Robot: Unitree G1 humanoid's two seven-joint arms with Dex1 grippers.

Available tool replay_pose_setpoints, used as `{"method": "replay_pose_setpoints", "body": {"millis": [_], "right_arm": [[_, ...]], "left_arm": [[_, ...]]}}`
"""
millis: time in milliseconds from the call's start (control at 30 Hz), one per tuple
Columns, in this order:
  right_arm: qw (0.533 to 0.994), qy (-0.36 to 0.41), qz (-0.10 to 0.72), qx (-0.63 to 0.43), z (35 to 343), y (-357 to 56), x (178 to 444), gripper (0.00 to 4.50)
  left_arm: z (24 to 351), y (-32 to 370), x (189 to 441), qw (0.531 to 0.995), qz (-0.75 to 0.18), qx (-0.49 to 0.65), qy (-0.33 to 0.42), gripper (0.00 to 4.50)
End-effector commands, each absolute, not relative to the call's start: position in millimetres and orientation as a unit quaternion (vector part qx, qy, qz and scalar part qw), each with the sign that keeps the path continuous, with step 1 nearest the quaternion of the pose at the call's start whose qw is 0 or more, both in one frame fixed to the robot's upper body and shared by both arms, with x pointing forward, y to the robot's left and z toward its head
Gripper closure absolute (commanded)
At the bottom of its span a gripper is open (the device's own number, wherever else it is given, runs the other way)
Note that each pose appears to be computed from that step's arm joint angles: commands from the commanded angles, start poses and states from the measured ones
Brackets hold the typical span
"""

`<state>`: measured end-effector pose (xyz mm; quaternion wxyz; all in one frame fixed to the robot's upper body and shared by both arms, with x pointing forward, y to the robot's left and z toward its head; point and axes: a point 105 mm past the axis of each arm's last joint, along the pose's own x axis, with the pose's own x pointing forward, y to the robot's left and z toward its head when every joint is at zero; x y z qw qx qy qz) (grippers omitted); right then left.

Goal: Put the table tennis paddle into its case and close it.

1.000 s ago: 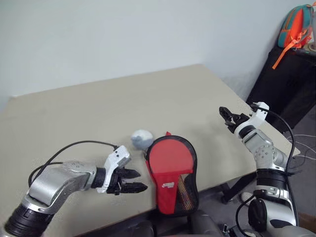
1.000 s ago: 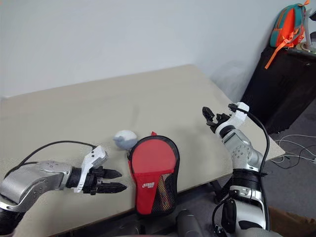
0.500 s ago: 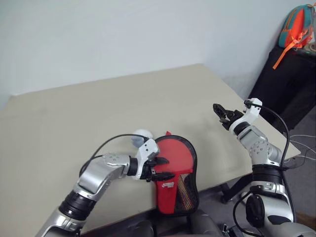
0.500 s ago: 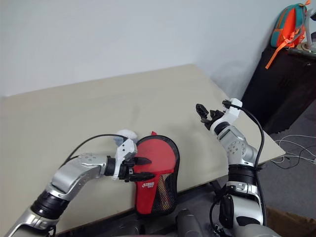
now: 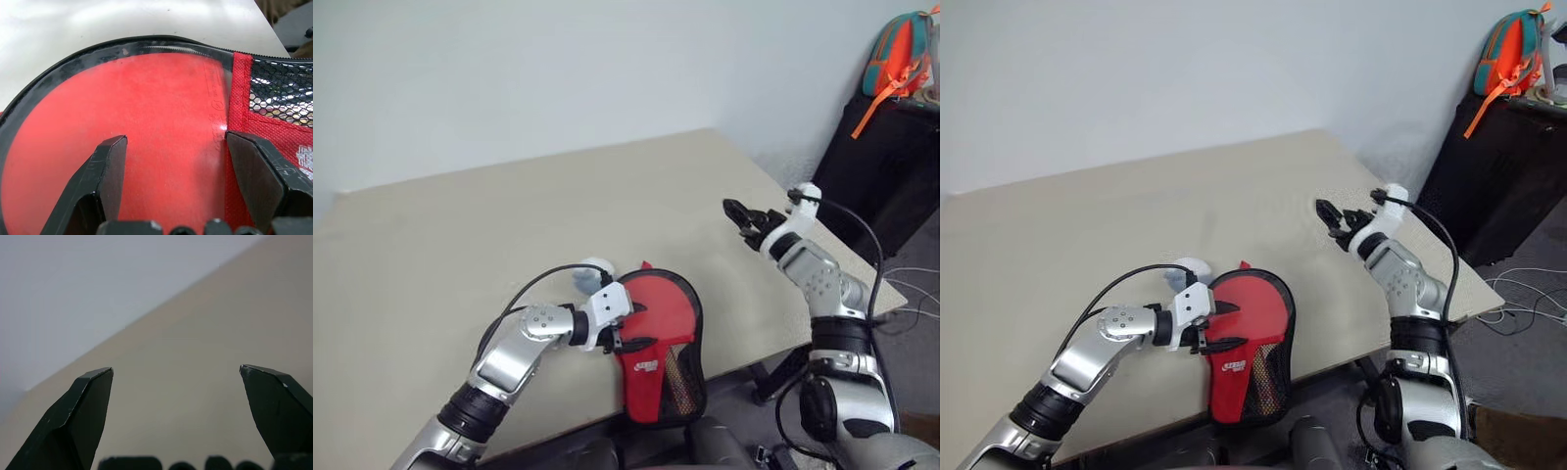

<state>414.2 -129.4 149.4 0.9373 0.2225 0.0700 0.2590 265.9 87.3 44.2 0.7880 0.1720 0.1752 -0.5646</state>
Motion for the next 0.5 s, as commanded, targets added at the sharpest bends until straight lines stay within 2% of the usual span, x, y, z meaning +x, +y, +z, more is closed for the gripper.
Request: {"method": "replay_pose_setpoints", "body": {"millis": [33, 200, 300, 500], "right_arm": [[0.916, 0.08, 0.363, 0.15, 163.9, -77.5, 414.1, 0.0], [0.871, 0.108, 0.457, 0.145, 172.1, -17.0, 414.5, 0.0], [0.838, 0.162, 0.507, 0.12, 154.2, 19.3, 404.0, 0.0], [0.806, 0.261, 0.529, 0.049, 107.0, 49.4, 384.6, 0.0]], "left_arm": [[0.2, 105.2, 240.0, 0.757, -0.565, 0.153, 0.289, 1.13], [-9.0, 108.7, 232.6, 0.748, -0.57, 0.162, 0.299, 1.13], [-12.3, 105.7, 229.0, 0.749, -0.569, 0.155, 0.302, 1.13], [-11.3, 105.8, 230.9, 0.759, -0.557, 0.144, 0.304, 1.13]]}}
